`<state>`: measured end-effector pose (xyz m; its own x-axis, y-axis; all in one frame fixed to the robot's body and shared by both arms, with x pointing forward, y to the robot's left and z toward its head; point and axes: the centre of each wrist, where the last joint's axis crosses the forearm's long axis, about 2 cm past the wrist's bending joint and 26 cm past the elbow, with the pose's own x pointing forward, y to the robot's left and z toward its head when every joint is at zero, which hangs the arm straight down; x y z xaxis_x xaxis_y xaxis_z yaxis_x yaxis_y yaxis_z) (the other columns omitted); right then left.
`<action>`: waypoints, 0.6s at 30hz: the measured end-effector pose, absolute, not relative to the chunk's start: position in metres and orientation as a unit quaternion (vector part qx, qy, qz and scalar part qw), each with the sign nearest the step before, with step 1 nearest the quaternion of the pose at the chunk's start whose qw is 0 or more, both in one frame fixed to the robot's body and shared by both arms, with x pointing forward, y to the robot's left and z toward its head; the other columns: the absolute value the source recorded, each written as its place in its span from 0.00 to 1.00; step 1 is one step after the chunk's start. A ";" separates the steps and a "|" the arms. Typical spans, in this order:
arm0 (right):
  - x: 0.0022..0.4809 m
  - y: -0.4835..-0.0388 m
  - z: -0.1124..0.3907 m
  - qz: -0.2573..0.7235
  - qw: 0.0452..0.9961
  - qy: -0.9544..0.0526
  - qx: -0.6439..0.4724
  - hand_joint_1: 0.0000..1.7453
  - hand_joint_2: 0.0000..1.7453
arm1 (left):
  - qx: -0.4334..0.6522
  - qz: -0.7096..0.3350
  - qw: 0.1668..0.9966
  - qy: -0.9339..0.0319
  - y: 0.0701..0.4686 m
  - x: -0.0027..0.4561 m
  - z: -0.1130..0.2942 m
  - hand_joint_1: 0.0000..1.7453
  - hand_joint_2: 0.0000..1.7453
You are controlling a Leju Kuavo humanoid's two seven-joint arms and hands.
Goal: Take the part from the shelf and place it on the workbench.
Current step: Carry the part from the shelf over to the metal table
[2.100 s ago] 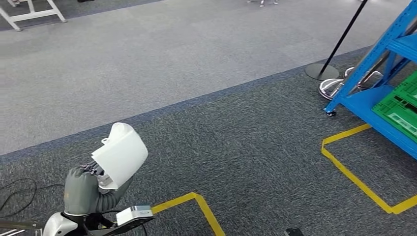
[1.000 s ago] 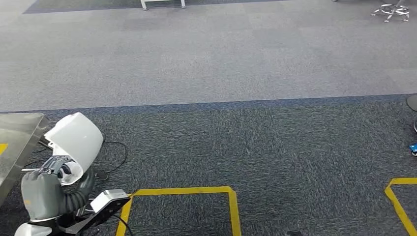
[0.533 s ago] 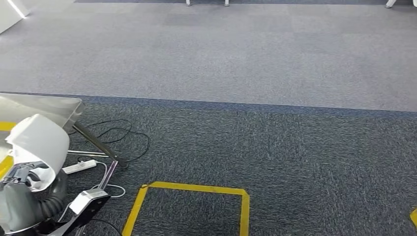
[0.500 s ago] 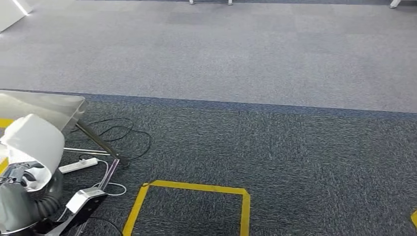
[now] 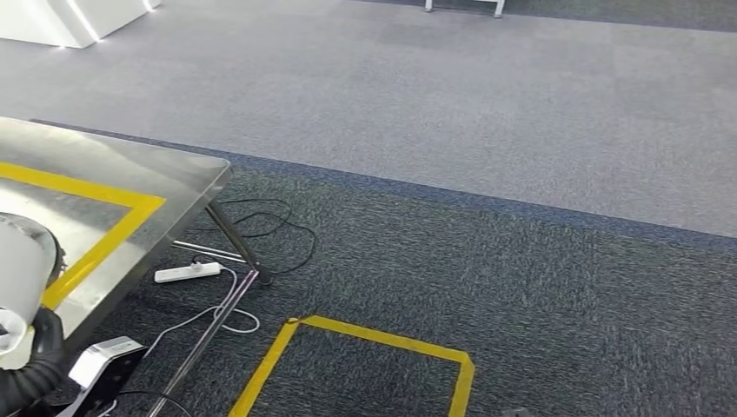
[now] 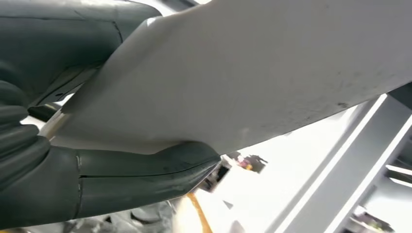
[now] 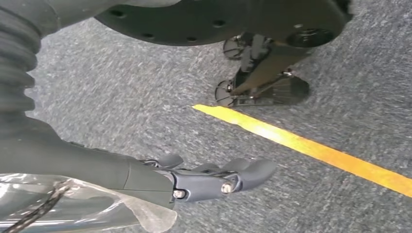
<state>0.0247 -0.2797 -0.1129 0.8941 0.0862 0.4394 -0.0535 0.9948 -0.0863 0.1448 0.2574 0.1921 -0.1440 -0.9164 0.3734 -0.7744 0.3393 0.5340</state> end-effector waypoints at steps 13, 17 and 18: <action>0.023 -0.279 -0.113 0.042 0.973 -0.223 -0.036 0.00 1.00 | 0.628 -0.070 0.347 -0.693 0.296 0.128 0.187 1.00 1.00; 0.024 -0.278 -0.113 0.051 0.972 -0.226 -0.037 0.00 1.00 | 0.644 -0.064 0.358 -0.673 0.305 0.122 0.184 1.00 1.00; 0.025 -0.278 -0.113 0.052 0.972 -0.228 -0.037 0.00 1.00 | 0.648 -0.063 0.361 -0.668 0.307 0.120 0.183 1.00 1.00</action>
